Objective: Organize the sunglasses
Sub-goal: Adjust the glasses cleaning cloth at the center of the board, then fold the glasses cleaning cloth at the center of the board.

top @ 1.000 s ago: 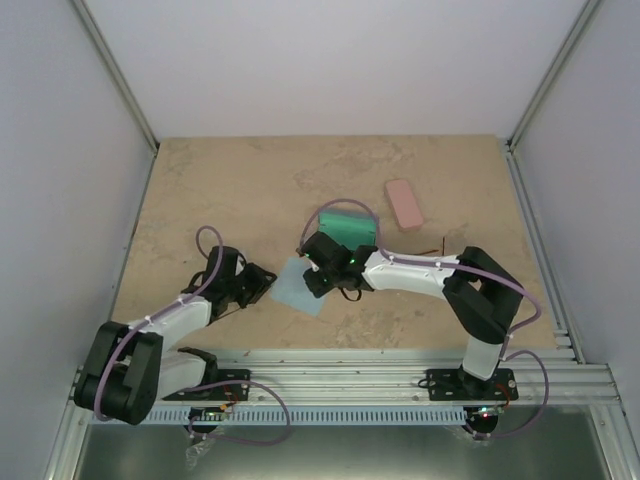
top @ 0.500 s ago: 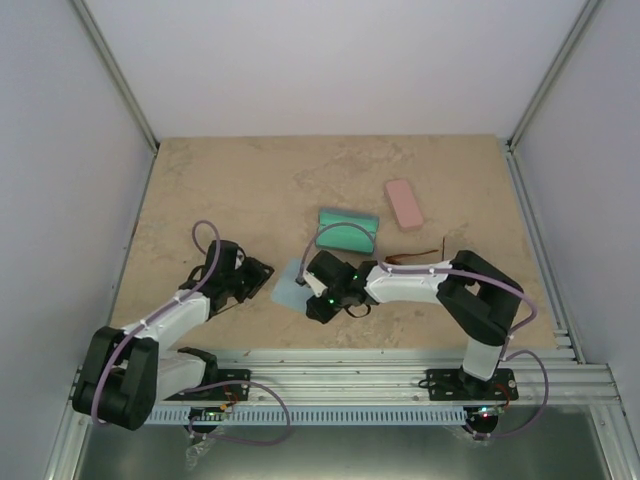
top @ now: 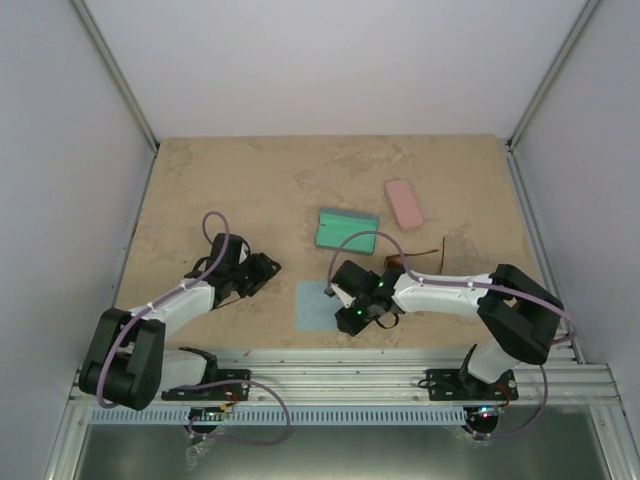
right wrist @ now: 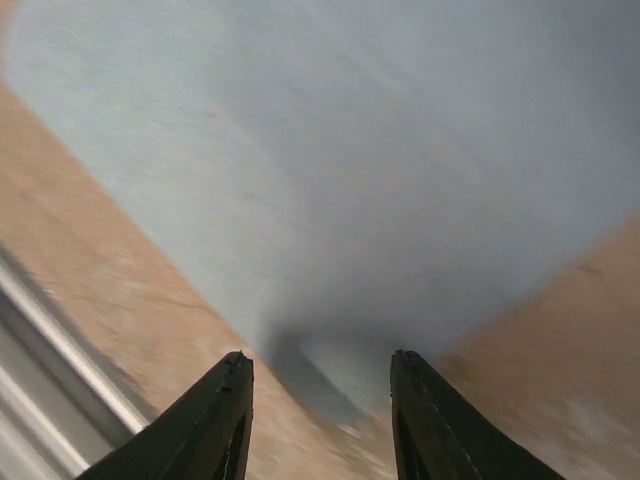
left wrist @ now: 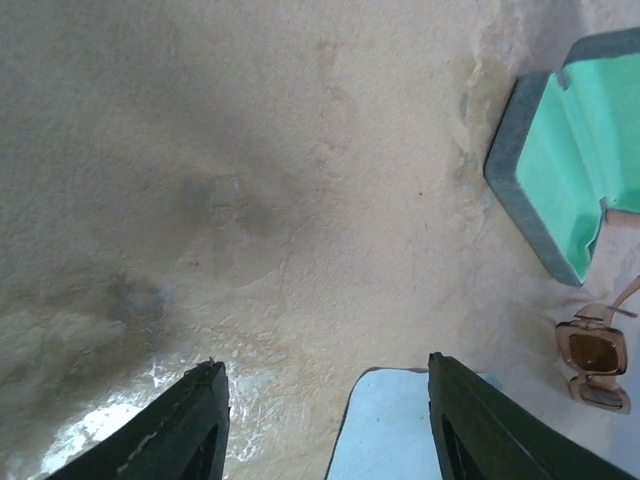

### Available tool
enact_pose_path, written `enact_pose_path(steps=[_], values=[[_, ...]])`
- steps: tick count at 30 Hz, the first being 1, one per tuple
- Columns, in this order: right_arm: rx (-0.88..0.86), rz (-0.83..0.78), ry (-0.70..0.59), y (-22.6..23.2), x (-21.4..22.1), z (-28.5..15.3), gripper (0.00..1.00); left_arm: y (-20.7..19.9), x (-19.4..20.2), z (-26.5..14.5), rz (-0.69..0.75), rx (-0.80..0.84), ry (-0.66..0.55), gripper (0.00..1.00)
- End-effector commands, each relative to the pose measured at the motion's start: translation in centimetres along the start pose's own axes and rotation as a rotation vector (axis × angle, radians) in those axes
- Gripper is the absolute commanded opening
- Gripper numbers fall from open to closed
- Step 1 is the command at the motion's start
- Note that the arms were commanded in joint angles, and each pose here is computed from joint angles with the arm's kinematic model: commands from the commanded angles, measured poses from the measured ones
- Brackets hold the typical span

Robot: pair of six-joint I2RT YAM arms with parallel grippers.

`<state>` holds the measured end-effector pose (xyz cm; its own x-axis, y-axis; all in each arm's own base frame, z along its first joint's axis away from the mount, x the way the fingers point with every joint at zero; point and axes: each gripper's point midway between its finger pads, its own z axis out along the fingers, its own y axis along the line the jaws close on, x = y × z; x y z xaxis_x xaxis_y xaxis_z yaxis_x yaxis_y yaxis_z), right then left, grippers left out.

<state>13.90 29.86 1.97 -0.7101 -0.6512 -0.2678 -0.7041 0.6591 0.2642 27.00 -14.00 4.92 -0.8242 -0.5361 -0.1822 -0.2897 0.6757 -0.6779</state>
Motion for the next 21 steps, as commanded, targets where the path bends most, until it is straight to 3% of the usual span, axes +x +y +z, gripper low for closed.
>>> enact_pose_path(steps=[1,7,12,21], values=[[0.184,0.074,-0.021,-3.5,0.0,-2.6,0.43,-0.8,0.7,0.6,0.085,-0.015,0.057,0.57],[0.292,0.191,-0.243,-6.2,-5.1,-5.7,0.44,-2.0,2.2,1.6,0.177,-0.047,0.111,0.52],[0.361,0.263,-0.283,-9.3,-7.8,-4.9,0.42,-2.0,2.8,2.3,0.228,-0.104,0.147,0.47],[0.322,0.245,-0.227,-9.5,-8.8,-1.5,0.39,-1.5,4.1,3.9,0.315,-0.193,0.239,0.43]])
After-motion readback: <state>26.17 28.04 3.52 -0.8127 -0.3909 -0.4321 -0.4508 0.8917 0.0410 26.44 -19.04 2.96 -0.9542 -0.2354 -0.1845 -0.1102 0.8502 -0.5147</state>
